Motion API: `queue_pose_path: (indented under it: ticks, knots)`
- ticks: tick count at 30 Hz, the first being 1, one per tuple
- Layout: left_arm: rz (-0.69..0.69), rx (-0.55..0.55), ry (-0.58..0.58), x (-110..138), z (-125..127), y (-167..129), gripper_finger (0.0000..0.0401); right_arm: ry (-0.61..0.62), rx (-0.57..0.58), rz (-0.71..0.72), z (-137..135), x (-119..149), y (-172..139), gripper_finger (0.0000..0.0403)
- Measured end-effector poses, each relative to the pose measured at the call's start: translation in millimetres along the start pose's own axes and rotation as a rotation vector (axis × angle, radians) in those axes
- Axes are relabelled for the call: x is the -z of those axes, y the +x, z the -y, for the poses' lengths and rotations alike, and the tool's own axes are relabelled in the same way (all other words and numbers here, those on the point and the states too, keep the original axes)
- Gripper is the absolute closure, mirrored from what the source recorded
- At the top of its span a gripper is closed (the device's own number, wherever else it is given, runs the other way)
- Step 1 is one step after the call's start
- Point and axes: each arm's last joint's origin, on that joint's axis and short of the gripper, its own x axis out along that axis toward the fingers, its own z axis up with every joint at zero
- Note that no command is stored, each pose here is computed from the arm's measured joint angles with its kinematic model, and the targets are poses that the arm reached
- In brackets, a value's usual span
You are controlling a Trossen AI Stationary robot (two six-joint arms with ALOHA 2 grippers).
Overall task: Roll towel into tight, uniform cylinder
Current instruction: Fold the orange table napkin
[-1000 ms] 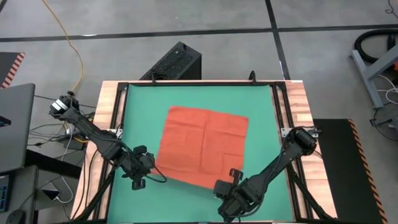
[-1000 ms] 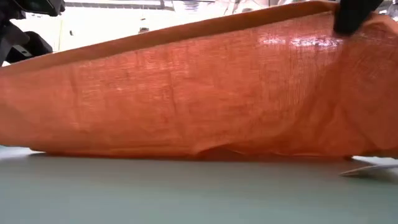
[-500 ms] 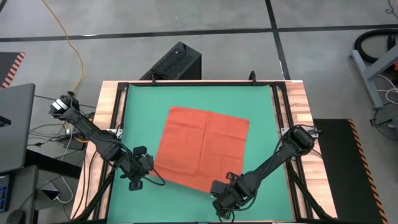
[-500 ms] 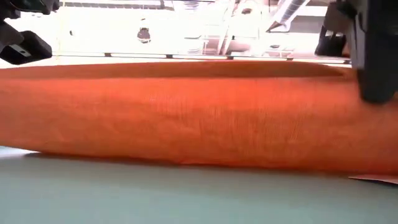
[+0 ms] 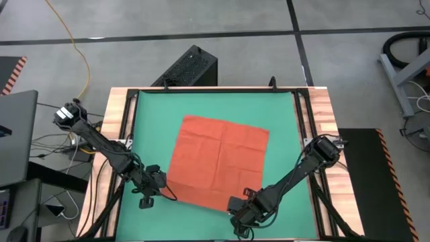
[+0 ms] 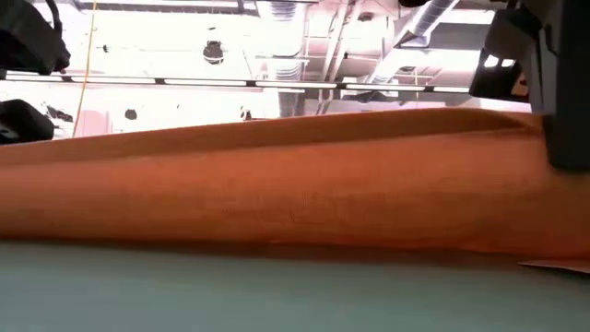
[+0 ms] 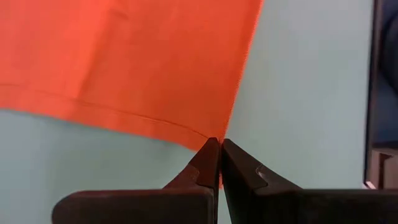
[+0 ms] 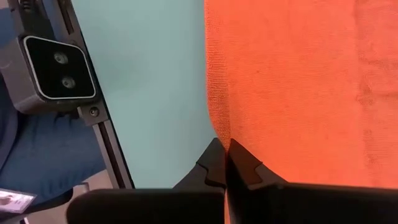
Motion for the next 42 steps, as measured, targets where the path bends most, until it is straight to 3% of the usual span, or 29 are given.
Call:
queue_pose_path:
  ticks: [6,14,18,21,24,29,35,38,42]
  knots:
    - [0.017,0.023,0.059,0,0,2,0.0396,0.041,0.020,0.011,1,1,0,0.0366]
    - [-0.023,0.062,0.066,1,2,2,0.0338,0.067,0.045,-0.017,-5,18,-2,0.0267]
    - [-0.028,0.068,0.071,2,2,2,0.0314,0.038,0.110,0.011,-7,30,-3,0.0225]
    - [-0.042,0.070,0.069,2,1,2,0.0309,0.012,0.190,0.039,-4,37,-5,0.0217]
    - [-0.031,0.009,0.111,3,-2,1,0.0312,-0.014,0.287,0.066,3,38,-7,0.0221]
    - [0.097,-0.244,0.221,-2,-15,-6,0.0332,-0.104,0.432,0.066,19,32,-11,0.0242]
    - [0.357,-0.442,0.378,-27,-32,-28,0.0381,-0.265,0.618,0.109,43,11,-30,0.0293]
    - [0.445,-0.473,0.452,-39,-52,-28,0.0397,-0.319,0.736,0.112,58,-1,-39,0.0336]
    - [0.525,-0.389,0.476,-47,-85,-24,0.0400,-0.337,0.799,0.089,75,-19,-43,0.0391]
